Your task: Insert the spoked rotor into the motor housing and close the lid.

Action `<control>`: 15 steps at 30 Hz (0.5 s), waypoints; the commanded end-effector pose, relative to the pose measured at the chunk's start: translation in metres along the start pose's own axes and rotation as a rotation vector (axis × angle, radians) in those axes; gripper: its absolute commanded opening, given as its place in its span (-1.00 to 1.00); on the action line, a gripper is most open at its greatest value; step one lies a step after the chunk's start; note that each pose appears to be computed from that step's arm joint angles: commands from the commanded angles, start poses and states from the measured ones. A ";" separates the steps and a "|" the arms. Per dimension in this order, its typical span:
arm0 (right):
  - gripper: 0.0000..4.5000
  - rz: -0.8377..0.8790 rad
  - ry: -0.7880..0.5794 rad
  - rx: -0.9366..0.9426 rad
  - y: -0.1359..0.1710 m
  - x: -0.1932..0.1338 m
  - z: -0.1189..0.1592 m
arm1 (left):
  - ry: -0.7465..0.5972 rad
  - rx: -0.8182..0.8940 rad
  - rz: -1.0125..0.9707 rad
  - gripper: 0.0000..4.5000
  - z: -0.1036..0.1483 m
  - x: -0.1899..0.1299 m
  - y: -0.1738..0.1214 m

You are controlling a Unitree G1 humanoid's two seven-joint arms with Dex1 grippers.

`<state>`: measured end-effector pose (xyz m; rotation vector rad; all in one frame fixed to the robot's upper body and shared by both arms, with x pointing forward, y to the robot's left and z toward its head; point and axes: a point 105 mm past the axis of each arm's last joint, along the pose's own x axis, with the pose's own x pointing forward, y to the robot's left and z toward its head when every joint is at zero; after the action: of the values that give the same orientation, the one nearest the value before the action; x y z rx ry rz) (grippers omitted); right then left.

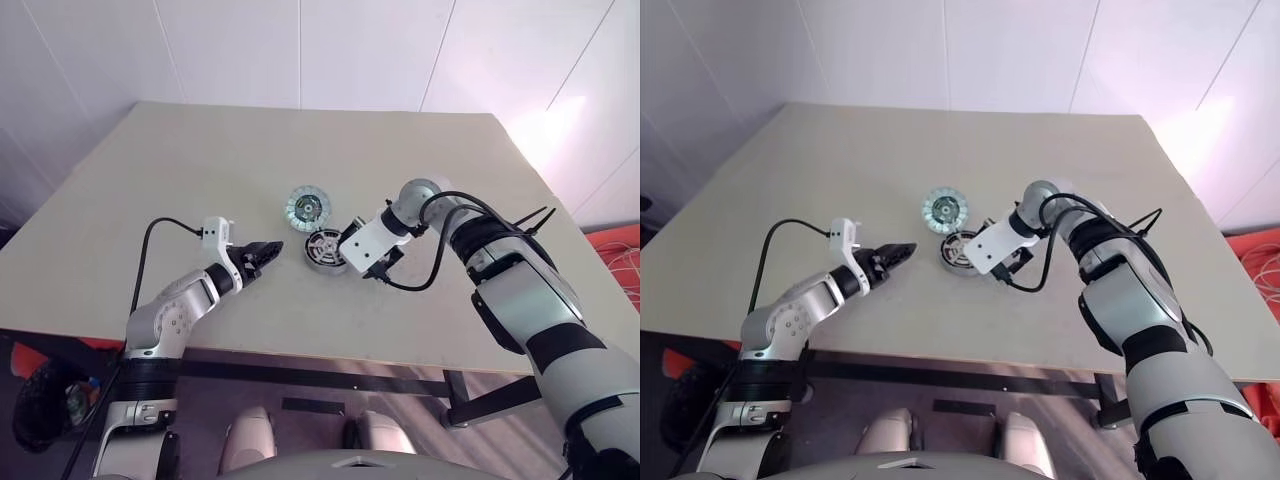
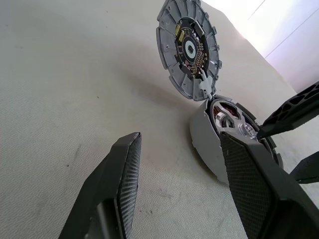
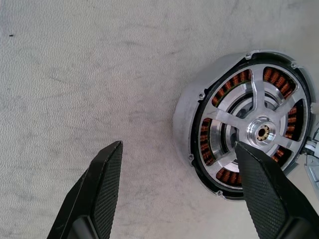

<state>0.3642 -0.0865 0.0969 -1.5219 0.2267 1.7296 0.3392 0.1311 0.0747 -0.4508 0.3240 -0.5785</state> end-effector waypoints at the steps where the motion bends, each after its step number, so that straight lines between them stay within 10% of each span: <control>1: 0.80 -0.017 -0.013 -0.048 -0.005 -0.008 0.005 | -0.050 0.038 -0.010 0.19 0.014 -0.002 -0.005; 15: 0.80 0.014 -0.056 -0.043 0.006 0.007 0.012 | -0.052 0.041 -0.010 0.19 0.016 0.000 -0.003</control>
<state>0.3509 -0.0860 0.0883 -1.5022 0.2021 1.7992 0.3399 0.1324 0.0748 -0.4442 0.3217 -0.5722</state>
